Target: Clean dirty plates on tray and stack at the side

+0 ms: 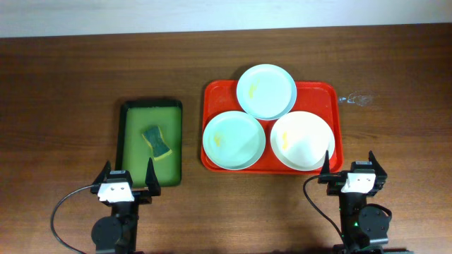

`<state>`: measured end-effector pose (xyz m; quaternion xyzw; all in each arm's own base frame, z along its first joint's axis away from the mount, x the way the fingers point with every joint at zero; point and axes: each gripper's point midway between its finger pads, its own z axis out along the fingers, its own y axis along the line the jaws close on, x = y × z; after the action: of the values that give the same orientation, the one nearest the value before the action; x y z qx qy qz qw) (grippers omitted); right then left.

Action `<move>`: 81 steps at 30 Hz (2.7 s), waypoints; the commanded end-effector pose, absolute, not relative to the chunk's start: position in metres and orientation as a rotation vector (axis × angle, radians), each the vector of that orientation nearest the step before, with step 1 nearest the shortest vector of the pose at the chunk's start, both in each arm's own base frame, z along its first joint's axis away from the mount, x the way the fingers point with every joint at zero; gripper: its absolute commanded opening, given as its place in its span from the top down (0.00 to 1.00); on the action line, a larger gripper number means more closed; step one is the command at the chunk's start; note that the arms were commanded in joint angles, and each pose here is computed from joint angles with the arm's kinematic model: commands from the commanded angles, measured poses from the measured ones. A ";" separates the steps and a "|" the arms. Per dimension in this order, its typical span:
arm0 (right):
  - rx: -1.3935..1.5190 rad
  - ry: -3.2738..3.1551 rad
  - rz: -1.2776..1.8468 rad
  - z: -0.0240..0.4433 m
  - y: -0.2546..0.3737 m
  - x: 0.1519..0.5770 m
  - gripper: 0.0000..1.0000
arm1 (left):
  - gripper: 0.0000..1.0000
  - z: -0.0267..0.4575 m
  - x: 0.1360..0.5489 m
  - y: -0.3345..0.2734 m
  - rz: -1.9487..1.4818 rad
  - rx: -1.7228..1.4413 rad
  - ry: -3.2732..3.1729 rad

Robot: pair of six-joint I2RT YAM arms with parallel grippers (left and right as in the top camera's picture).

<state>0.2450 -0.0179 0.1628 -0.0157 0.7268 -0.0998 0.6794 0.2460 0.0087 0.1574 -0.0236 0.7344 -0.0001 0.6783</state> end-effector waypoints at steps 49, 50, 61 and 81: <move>-0.013 1.641 -0.248 0.159 -0.024 0.244 0.01 | 0.01 0.067 0.349 0.004 -0.132 -0.821 2.940; -0.013 1.641 -0.248 0.159 -0.024 0.244 0.01 | 0.01 0.055 0.354 -0.001 -0.129 -0.802 2.955; -0.013 1.641 -0.248 0.159 -0.024 0.244 0.01 | 0.01 0.009 0.372 -0.017 -0.055 -0.712 2.969; -0.013 1.641 -0.248 0.159 -0.024 0.244 0.02 | 1.00 0.056 0.369 -0.009 0.061 -0.675 3.107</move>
<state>0.2449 -0.0192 0.1626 -0.0133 0.7275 -0.1027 0.6783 0.3838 -0.0163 0.1026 -0.2195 0.9756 0.0009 -0.0009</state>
